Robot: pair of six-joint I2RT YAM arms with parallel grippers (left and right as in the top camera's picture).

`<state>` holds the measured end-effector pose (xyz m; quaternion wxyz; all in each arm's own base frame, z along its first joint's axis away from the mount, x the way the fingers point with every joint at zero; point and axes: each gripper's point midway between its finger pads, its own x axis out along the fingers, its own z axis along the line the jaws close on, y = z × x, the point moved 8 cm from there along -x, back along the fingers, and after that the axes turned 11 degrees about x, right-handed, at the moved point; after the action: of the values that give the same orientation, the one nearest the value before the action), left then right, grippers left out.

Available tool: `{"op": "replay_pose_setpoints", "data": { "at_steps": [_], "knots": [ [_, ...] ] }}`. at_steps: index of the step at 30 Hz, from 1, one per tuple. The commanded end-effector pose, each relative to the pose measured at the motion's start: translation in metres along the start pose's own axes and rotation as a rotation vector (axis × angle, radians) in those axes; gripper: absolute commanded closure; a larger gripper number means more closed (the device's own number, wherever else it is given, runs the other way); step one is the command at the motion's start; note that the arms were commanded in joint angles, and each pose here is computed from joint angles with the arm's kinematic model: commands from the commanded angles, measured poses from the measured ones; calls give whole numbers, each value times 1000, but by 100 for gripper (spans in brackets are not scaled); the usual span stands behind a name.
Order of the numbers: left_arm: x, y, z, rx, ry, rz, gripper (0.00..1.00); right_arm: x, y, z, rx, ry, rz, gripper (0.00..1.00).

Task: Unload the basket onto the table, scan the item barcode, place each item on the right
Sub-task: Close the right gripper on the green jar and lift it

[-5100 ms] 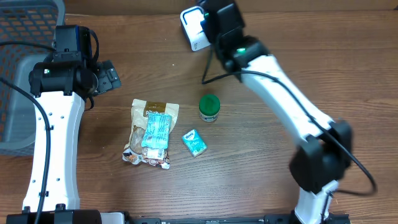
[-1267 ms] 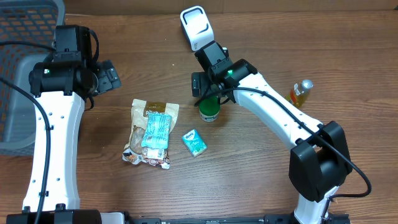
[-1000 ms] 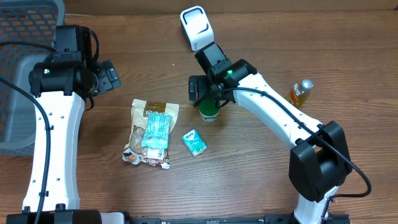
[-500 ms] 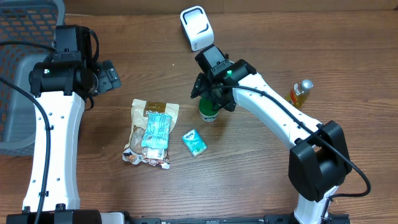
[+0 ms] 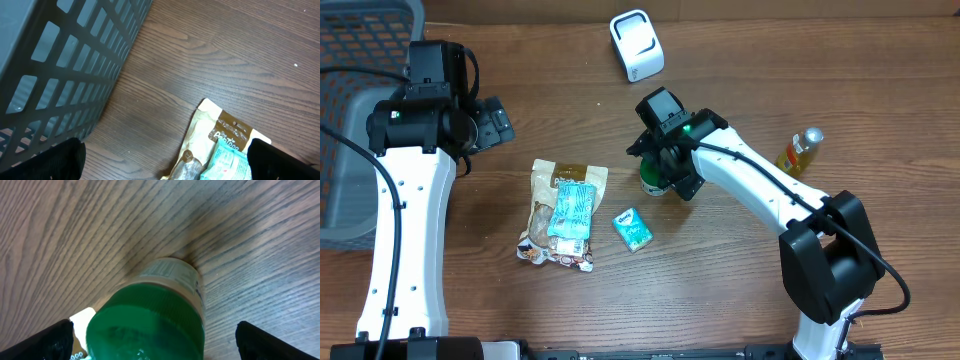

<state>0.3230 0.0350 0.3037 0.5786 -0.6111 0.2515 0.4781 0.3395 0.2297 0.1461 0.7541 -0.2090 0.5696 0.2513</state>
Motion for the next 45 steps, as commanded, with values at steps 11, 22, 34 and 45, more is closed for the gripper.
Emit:
{"op": "replay_pose_setpoints", "data": {
  "at_steps": [11, 22, 34, 45],
  "knots": [
    [-4, -2, 2, 7, -12, -16, 1, 15, 7, -5, 14, 24, 4, 11],
    [-4, -2, 2, 7, -12, -16, 1, 15, 9, -1, 5, -2, -14, 17],
    [-4, -2, 2, 7, -12, -16, 0, 15, 9, -5, -11, 26, -13, 26],
    [-4, -2, 2, 7, -12, -16, 0, 14, 9, -16, -172, 88, -2, 32]
  ]
}}
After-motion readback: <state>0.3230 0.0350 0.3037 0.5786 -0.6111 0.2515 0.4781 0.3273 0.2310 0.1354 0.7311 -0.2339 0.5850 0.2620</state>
